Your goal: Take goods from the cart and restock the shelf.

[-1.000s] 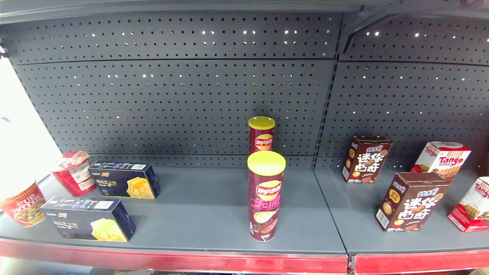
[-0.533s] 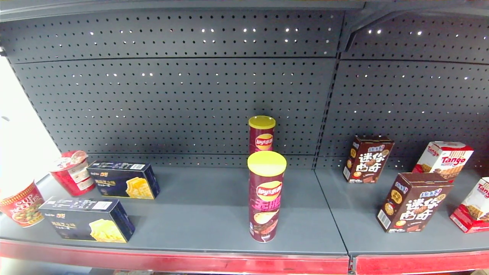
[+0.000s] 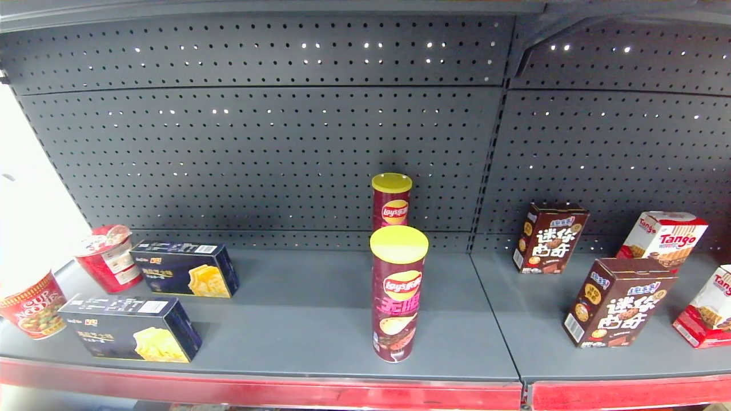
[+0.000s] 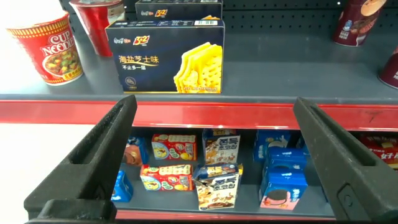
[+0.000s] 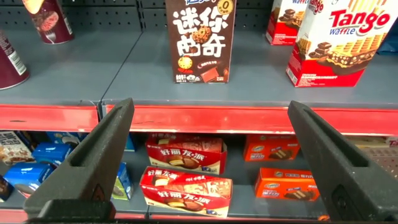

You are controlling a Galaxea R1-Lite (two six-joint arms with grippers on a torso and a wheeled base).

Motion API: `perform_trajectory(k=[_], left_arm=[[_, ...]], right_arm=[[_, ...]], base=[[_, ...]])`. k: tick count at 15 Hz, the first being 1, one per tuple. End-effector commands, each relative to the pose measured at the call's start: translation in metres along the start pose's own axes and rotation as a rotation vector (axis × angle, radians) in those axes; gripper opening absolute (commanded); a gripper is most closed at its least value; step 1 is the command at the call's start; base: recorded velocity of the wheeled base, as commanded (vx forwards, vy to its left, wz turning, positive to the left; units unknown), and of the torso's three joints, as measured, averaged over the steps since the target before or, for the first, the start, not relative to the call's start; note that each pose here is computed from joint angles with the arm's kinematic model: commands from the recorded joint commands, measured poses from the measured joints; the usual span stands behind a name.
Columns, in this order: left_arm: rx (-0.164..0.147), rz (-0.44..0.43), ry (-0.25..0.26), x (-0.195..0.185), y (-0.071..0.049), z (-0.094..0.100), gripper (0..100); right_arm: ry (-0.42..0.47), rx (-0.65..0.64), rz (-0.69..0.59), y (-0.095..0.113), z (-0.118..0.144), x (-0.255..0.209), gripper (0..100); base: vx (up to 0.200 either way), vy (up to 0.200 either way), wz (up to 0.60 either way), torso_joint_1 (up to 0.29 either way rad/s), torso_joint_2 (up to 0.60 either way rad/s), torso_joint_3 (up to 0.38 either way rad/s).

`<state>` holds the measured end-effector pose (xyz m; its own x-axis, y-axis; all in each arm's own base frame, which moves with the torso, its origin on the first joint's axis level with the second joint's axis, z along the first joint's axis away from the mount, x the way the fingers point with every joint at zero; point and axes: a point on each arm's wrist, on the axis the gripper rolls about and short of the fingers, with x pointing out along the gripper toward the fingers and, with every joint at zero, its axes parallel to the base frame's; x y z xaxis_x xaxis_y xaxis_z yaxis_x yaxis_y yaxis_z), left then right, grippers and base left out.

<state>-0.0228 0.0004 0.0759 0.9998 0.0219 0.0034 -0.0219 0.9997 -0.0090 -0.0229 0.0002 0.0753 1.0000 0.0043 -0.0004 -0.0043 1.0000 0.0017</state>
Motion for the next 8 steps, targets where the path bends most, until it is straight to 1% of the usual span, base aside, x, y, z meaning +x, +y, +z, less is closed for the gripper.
perform_trajectory(k=[1, 8], left_arm=[[0.0, 0.001, -0.001, 0.0, 0.0, 0.0001, 100], [0.0, 0.003, -0.001, 0.0, 0.0, 0.0001, 100]], right_arm=[[0.001, 0.0, 0.0, 0.0, 0.0, 0.0001, 100], [0.001, 0.0, 0.002, 0.0001, 0.0, 0.0001, 100]], base=[[0.0, 0.0, 0.0, 0.0, 0.0, 0.0], [0.0, 0.0, 0.0, 0.0, 0.0, 0.0]])
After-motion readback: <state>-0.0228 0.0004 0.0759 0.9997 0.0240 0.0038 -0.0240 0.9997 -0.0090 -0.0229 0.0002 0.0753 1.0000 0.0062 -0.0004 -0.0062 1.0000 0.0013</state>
